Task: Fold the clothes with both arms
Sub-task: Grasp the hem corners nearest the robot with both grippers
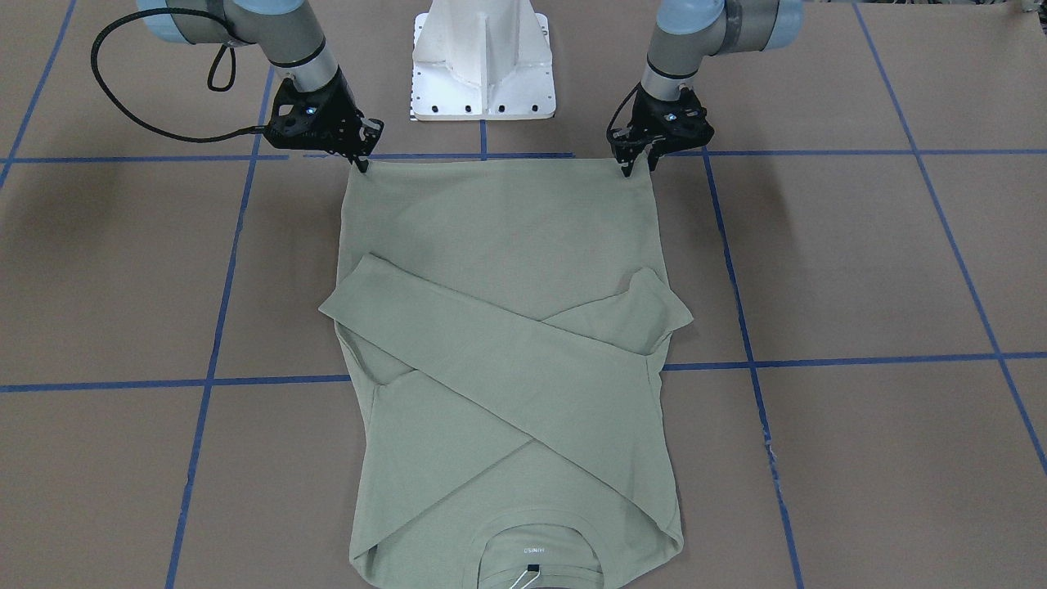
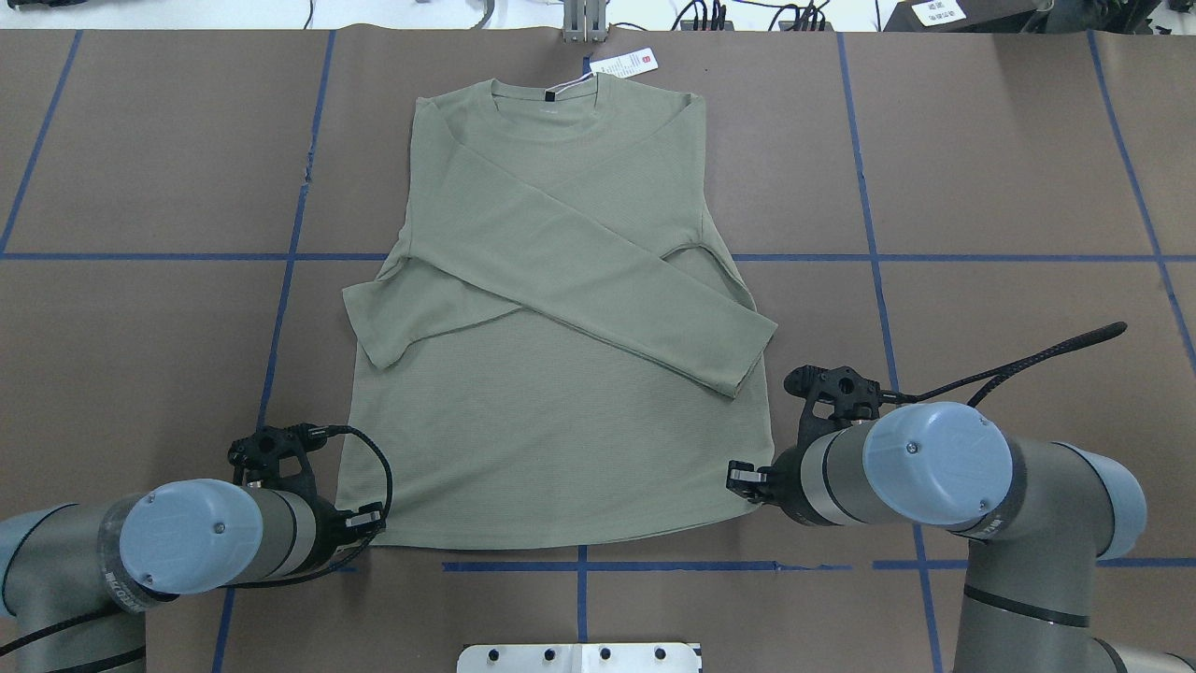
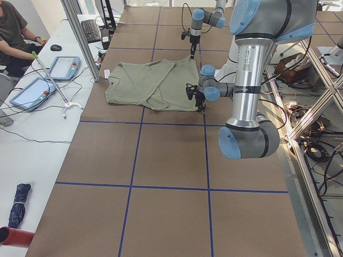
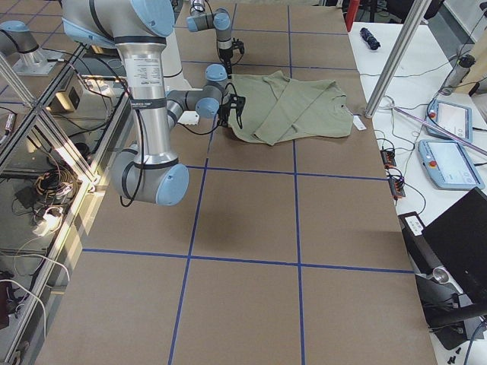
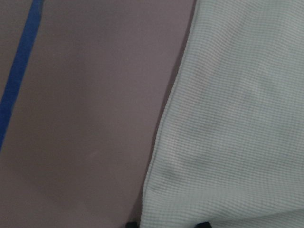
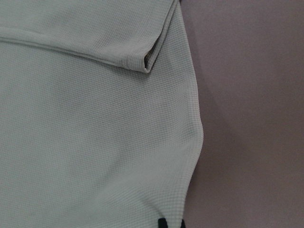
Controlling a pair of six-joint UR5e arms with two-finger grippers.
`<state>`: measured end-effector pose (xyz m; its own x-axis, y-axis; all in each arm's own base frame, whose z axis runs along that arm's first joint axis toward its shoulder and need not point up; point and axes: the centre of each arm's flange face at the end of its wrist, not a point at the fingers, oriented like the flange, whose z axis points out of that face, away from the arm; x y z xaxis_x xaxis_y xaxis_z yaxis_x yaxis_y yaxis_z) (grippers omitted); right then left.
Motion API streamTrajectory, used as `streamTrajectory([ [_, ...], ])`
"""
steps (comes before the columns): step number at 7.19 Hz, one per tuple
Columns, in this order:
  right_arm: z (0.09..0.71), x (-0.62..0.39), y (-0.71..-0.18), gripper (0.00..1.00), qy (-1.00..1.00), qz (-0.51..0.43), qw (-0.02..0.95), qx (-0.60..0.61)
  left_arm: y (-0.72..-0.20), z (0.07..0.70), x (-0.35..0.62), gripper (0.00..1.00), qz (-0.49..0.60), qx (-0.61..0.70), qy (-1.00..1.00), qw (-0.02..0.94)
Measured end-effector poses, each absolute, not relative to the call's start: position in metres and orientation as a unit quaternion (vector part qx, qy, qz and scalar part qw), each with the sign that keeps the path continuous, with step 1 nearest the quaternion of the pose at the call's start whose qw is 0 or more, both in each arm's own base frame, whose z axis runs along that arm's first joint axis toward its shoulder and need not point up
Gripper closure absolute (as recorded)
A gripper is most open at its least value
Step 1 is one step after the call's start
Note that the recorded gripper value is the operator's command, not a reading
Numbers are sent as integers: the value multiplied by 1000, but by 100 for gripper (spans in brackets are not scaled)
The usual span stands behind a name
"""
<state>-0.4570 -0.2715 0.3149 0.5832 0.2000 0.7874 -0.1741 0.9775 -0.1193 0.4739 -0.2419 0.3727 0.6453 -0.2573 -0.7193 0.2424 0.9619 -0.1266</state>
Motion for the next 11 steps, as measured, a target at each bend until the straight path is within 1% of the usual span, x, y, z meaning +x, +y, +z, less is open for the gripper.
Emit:
streamTrajectory([
  [5, 315, -457, -272, 100, -444, 105, 890, -15, -239, 371, 474, 51, -136, -11, 388, 911],
  [6, 315, -457, -272, 100, -444, 106, 890, -15, -239, 372, 475, 63, -135, -11, 387, 912],
  [7, 315, -457, -272, 100, -444, 106, 890, -14, -239, 372, 475, 94, -135, -11, 387, 912],
  [8, 315, -456, -273, 100, -444, 106, 890, -14, -239, 372, 476, 100, -135, -11, 387, 912],
  [11, 313, -452, -275, 100, -446, 108, 888, -13, -239, 365, 472, 100, -135, -11, 394, 909],
])
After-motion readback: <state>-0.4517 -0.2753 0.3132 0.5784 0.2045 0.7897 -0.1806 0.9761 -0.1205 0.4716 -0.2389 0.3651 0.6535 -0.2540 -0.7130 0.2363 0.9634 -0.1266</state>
